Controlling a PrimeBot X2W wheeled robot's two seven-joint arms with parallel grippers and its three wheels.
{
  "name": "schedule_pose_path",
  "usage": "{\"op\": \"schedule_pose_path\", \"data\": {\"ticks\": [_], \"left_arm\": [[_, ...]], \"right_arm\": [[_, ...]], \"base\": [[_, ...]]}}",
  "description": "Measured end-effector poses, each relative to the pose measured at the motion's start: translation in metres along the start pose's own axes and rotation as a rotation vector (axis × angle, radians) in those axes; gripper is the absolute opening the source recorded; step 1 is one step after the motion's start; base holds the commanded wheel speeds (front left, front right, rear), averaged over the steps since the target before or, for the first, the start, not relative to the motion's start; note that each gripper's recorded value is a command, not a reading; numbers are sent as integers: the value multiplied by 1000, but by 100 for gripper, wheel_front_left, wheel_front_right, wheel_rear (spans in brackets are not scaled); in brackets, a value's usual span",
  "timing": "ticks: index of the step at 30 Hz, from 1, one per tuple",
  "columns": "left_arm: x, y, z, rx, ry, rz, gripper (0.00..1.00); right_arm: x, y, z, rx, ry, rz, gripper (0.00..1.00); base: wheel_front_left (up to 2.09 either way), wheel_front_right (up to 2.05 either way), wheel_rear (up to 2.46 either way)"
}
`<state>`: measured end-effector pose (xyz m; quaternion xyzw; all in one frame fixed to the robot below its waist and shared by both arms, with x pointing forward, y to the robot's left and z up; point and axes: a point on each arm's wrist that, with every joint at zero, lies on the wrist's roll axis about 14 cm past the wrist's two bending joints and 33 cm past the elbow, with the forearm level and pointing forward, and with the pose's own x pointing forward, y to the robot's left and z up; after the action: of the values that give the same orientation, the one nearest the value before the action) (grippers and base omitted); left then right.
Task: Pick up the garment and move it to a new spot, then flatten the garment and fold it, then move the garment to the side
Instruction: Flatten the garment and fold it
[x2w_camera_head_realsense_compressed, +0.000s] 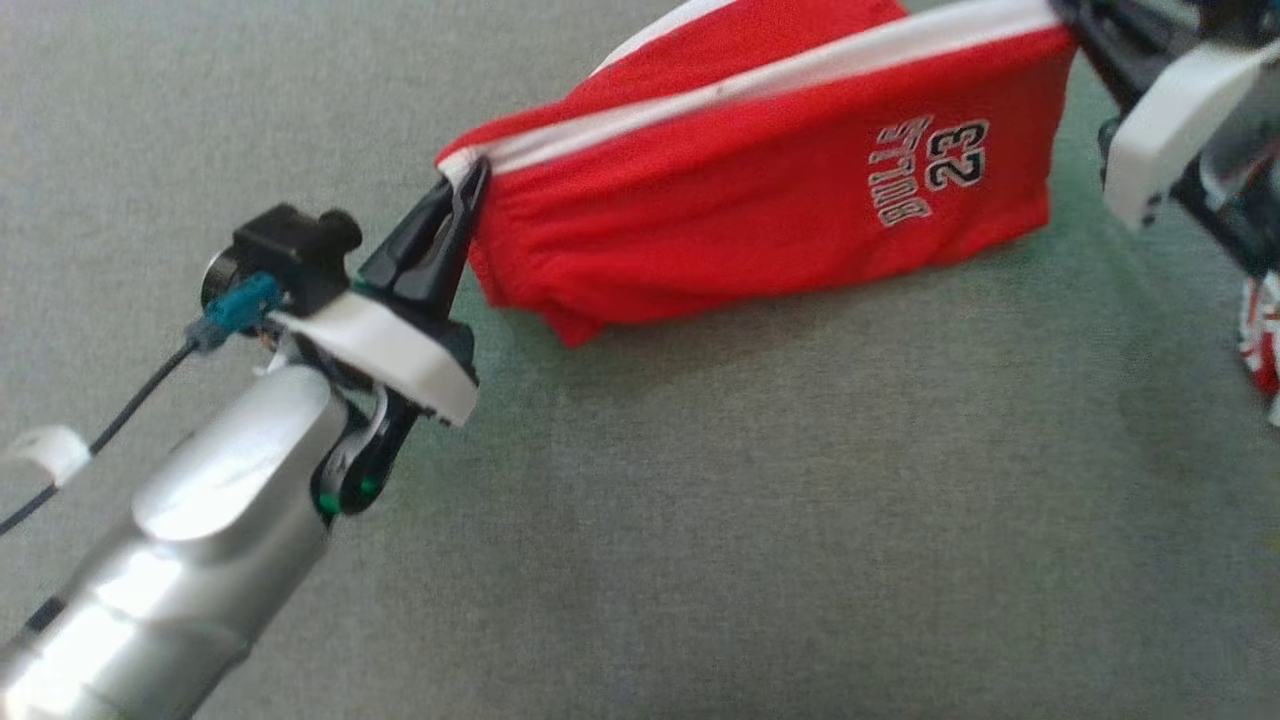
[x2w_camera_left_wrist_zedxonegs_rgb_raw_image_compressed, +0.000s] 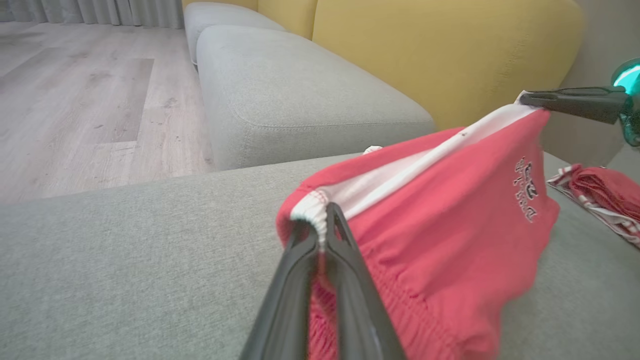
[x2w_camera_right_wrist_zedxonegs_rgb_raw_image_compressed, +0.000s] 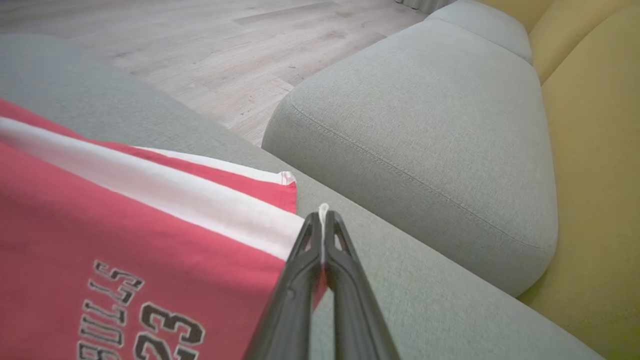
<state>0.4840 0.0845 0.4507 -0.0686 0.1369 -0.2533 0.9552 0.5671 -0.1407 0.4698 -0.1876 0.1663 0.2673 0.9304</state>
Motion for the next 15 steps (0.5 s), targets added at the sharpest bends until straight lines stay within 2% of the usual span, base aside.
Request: {"op": "schedule_pose_path", "data": {"ticks": [7, 15], "left_arm": [[19, 19, -13, -9, 30, 40, 0], [32, 38, -26, -30, 37, 90, 0]], "right_arm": [[40, -2, -17, -27, 55, 13, 0], [78, -4, -15, -32, 25, 18, 0]], "base": [[0, 0, 0], [0, 0, 0]]}}
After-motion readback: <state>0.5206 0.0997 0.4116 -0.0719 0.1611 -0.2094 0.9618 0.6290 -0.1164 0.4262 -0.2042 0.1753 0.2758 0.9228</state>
